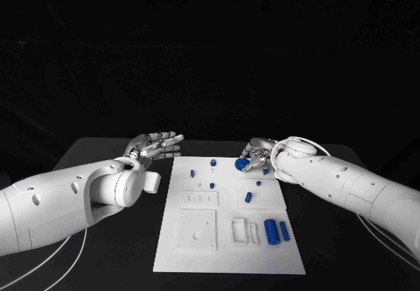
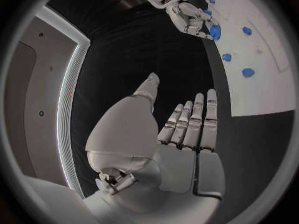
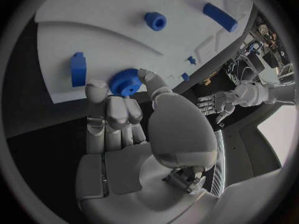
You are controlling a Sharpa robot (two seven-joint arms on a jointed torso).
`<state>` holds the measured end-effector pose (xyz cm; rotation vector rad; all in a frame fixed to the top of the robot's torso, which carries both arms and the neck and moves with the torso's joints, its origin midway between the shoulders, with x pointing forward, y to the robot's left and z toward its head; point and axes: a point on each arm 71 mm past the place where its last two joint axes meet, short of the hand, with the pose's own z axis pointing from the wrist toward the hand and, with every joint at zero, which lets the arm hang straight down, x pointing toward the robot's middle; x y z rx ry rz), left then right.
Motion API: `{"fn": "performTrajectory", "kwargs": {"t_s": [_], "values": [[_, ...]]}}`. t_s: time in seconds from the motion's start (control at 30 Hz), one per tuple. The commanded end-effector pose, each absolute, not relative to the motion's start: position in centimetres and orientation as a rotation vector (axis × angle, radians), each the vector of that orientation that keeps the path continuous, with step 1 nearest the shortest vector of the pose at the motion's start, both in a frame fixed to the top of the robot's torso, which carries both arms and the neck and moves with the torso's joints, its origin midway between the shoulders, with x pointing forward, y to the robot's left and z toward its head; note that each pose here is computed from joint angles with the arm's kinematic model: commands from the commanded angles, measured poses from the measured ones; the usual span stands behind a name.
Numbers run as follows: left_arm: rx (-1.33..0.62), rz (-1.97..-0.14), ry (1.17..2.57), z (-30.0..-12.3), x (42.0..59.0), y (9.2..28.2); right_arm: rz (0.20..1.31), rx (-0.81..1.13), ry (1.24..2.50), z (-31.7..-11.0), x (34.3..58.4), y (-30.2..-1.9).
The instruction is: Assemble the parts on the task board
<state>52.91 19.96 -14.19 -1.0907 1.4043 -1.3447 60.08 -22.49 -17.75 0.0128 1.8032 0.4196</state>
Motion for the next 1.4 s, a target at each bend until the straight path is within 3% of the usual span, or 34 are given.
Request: {"fn": "performTrajectory", "kwargs": {"t_s": [0.03, 1.4], "values": [[-1.075, -1.360, 1.404, -13.93, 52.94, 19.80, 0.404, 0.015, 1.828, -18.37, 59.91, -22.81], [-1.083, -1.349, 1.409, -14.01, 52.99, 19.94, 0.442, 0.027, 1.878, -18.82, 59.85, -23.47]]}}
